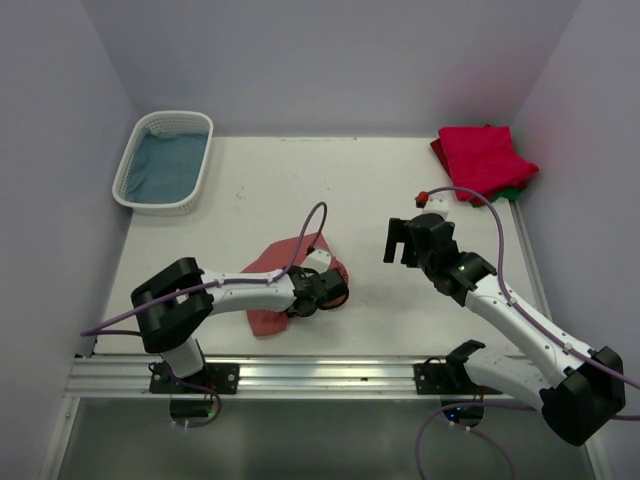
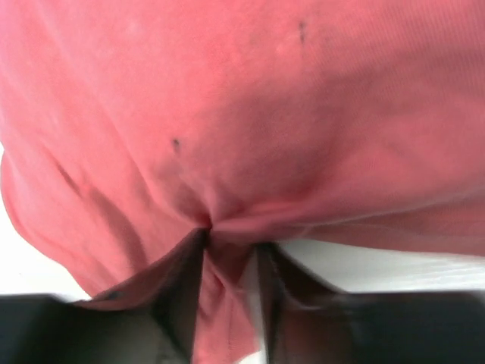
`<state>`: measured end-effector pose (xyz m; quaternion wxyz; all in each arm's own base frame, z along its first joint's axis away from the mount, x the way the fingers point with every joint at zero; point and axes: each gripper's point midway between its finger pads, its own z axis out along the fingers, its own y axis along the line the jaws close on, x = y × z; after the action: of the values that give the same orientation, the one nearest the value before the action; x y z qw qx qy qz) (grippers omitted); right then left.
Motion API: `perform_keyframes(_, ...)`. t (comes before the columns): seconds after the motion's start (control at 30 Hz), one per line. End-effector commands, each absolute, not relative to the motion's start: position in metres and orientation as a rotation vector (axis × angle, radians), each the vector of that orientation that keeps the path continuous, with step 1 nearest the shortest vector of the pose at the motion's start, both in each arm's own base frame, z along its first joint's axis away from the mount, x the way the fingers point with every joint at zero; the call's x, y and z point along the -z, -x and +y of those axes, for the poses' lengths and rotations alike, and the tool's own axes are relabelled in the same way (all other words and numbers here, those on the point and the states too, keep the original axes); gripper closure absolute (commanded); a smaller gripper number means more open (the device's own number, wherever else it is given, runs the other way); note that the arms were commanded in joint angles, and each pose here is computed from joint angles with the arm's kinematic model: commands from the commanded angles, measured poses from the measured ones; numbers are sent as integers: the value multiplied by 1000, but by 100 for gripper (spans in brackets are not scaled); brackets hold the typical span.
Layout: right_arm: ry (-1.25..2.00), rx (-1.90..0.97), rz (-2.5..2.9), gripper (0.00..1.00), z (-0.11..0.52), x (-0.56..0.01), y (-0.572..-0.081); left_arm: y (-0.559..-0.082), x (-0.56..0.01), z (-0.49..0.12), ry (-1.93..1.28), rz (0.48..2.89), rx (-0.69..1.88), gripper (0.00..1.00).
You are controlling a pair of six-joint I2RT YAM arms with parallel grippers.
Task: Fold and stack the t-shirts
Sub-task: Flatten the tshirt out
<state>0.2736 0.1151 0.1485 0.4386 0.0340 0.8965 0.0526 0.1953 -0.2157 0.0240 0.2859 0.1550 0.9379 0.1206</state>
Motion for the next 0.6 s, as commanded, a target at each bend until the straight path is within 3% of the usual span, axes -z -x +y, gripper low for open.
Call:
perform_keyframes(0.0, -100, -136, 2170, 1, 114, -162, -281, -206, -33, -218, -428, 2447, -343, 100)
perform_keyframes(0.2, -105, -132, 2173, 1, 114, -158, -282, -202, -86, -240, -403, 2400, -250, 100)
perform_keyframes(0.37, -94, -143, 2187, 1, 118, -153, -283, -210, -163, -252, -251, 2262, -52, 100)
perform_keyframes(0.57, -22, -230, 2239, 1, 137, -139, -282, -276, -196, -177, 148, 2115, 66, 100)
